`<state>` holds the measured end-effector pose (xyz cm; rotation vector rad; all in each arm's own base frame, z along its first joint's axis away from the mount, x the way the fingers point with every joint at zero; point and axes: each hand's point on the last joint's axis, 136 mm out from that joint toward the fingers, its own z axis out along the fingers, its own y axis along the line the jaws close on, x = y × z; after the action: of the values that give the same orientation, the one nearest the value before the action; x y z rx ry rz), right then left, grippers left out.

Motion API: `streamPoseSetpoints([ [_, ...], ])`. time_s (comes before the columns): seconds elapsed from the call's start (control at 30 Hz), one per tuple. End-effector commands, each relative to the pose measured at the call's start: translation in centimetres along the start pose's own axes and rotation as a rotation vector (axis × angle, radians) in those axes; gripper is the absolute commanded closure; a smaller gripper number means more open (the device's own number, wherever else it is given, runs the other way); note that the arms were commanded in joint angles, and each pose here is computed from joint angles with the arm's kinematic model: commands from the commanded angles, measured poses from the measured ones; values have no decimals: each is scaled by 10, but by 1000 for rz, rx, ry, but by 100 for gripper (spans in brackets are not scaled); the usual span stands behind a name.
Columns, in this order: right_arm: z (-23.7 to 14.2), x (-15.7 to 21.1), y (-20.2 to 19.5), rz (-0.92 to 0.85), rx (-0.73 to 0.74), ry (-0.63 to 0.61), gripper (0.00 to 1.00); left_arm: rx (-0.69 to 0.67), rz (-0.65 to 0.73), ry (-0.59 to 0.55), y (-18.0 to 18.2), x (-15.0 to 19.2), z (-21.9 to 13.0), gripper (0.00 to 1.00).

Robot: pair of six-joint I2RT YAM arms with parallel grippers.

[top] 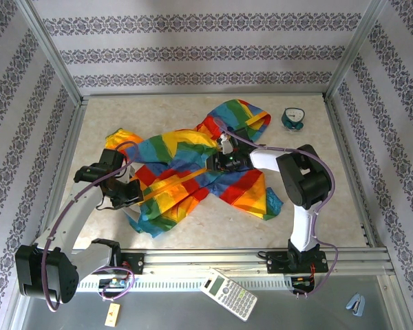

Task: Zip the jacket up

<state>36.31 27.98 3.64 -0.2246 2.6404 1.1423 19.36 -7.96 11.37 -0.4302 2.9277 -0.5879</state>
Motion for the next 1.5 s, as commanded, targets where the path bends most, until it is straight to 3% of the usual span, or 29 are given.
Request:
streamPoseSetpoints([
  [0.0,5,4,13,-7,-52,34,62,-6,-24,5,4,1,4,100],
  [0.97,-16,-12,44,-34,-83,-13,68,-2,-33,20,5,2,9,100],
  [1.47,0,1,26,29,-52,37,69,-2,-32,23,5,2,9,100],
])
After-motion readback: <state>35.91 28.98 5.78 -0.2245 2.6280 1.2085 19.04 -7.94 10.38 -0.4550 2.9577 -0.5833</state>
